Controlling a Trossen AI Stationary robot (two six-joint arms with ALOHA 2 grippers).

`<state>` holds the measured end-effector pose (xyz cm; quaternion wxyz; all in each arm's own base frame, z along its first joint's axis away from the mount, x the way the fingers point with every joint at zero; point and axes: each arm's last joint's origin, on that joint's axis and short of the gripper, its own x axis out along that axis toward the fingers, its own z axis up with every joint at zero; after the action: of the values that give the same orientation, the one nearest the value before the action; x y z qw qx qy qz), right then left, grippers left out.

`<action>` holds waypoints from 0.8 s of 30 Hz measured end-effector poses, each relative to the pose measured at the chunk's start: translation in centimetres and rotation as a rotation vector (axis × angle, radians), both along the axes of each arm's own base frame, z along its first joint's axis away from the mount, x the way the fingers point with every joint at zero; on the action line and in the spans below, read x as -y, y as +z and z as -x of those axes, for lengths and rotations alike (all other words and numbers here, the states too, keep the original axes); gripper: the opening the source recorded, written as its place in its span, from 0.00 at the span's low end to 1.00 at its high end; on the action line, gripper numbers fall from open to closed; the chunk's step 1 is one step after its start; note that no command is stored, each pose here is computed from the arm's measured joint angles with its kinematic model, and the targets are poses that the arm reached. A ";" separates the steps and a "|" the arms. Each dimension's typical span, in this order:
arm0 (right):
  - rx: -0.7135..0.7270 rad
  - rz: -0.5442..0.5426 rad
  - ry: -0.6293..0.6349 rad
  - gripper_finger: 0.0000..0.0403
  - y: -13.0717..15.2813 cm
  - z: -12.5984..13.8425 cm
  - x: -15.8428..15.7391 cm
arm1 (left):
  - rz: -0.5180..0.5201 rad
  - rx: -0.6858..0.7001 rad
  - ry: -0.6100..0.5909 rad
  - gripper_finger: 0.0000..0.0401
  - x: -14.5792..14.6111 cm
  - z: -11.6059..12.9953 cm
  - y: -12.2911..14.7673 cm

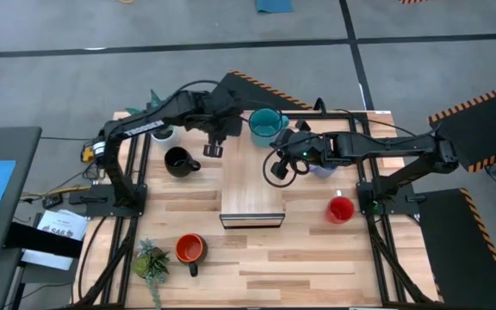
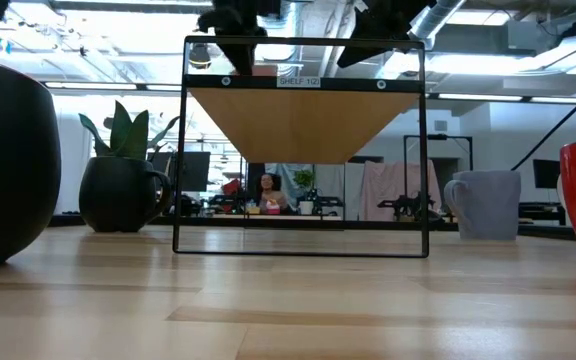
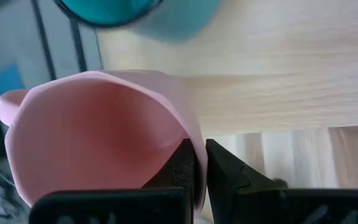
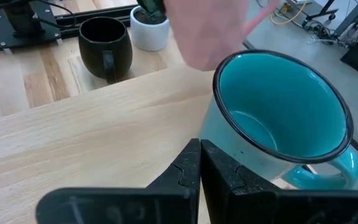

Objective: Place coffee mugs
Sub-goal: Adjust the mugs on the shelf

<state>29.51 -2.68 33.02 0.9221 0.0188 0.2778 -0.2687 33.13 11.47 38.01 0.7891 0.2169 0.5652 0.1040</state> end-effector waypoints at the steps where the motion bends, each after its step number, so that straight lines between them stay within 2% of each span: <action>1: -0.002 -0.001 -0.001 0.09 0.0 0.0 0.0 | 0.016 -0.013 0.018 0.00 -0.2 -0.1 -0.3; 5: -0.019 -0.002 -0.001 0.09 -0.1 0.1 0.0 | 0.057 -0.087 0.056 0.00 -0.9 -0.5 -1.7; 8: -0.019 -0.003 -0.001 0.08 -0.2 0.1 0.0 | 0.065 -0.086 0.054 0.00 -1.3 -1.1 -2.4; 14: -0.018 -0.003 -0.002 0.07 -0.1 0.1 0.0 | 0.085 -0.025 0.025 0.00 -1.5 -1.5 -2.1; 24: -0.017 -0.004 -0.002 0.08 -0.1 0.1 0.0 | 0.094 -0.042 0.015 0.03 -1.4 -1.2 -2.1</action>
<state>29.40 -2.66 32.88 0.9194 0.0185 0.2861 -0.2693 34.35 12.86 35.91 0.7854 0.1777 0.5877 0.0788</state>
